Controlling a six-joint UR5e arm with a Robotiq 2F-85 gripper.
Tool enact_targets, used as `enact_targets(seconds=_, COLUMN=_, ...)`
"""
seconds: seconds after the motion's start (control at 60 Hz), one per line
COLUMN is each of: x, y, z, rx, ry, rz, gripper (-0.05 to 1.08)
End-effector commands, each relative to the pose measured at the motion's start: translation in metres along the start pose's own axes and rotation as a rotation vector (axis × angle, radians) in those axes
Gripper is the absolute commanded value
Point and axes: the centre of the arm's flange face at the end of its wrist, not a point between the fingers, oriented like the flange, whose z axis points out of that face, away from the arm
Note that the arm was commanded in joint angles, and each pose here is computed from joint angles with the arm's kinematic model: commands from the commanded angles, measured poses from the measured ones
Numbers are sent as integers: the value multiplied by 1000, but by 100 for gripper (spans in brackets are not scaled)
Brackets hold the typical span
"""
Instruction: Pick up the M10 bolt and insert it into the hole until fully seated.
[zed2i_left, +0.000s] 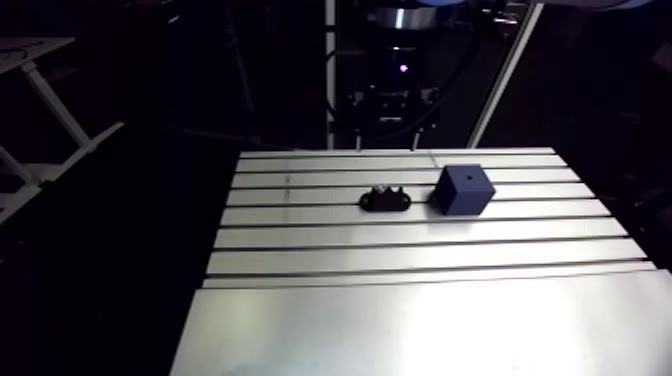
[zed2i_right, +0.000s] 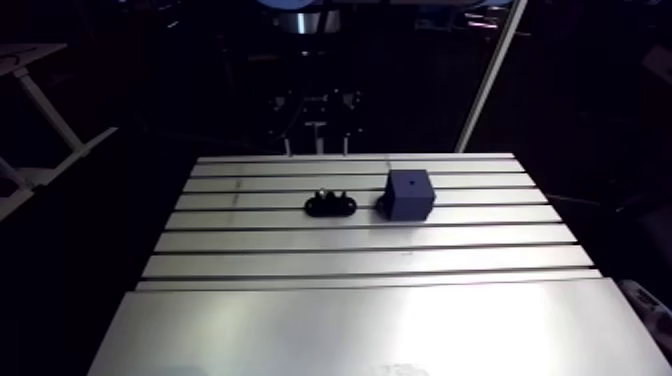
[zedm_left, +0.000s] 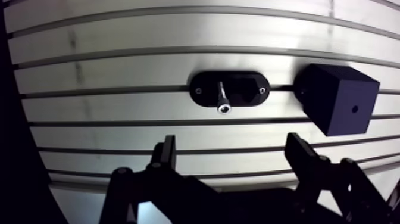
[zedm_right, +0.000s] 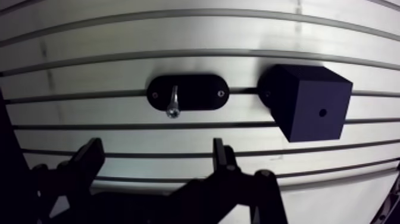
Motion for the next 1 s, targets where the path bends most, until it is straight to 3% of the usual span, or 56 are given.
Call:
enact_targets(seconds=0.017, x=-4, y=-1, z=19, rx=0, ry=-9, rz=-2, gripper=1)
enact_targets(seconds=0.283, x=-1, y=-1, z=31, rx=0, ry=-11, rz=-4, gripper=3)
enact_targets(seconds=1.0, x=0, y=-1, z=57, rx=2, ry=-43, rz=-3, gripper=30)
